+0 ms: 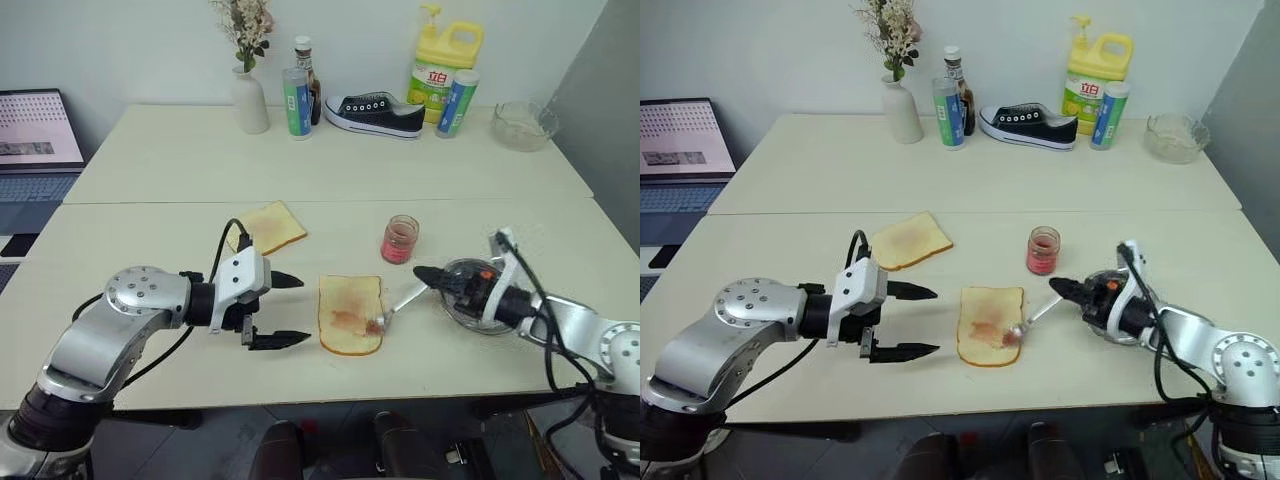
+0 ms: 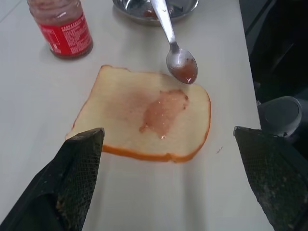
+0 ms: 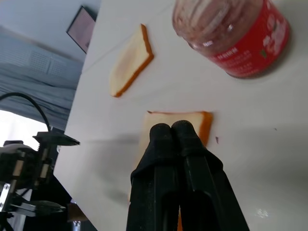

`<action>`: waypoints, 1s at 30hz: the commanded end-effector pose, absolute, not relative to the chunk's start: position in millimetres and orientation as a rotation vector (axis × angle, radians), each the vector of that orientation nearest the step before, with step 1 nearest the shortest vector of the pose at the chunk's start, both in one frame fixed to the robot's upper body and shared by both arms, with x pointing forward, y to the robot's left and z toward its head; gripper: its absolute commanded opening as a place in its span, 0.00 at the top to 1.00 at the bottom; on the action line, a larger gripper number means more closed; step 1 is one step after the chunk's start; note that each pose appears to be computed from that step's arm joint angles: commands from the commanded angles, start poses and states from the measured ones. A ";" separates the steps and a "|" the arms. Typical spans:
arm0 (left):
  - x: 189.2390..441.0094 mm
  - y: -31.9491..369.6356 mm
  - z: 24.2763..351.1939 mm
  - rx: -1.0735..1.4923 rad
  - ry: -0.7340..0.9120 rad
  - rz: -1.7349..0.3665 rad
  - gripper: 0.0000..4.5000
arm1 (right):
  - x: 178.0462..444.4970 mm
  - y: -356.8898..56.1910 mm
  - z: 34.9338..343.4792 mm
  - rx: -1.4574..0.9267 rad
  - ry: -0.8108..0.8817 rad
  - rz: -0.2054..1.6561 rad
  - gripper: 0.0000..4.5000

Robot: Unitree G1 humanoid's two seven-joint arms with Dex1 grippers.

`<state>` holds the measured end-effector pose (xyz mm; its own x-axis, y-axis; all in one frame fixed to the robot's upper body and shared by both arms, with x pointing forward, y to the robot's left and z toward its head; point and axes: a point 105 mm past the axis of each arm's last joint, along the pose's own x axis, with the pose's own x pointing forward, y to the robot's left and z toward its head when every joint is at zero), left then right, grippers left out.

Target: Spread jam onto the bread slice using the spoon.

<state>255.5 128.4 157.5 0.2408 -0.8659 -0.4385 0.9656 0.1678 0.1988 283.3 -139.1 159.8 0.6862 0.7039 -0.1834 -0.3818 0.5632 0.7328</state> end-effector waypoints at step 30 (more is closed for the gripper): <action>276.6 -11.0 163.9 0.626 -0.149 -1.557 0.00 | 298.1 -337.2 120.0 0.814 0.184 0.111 1.00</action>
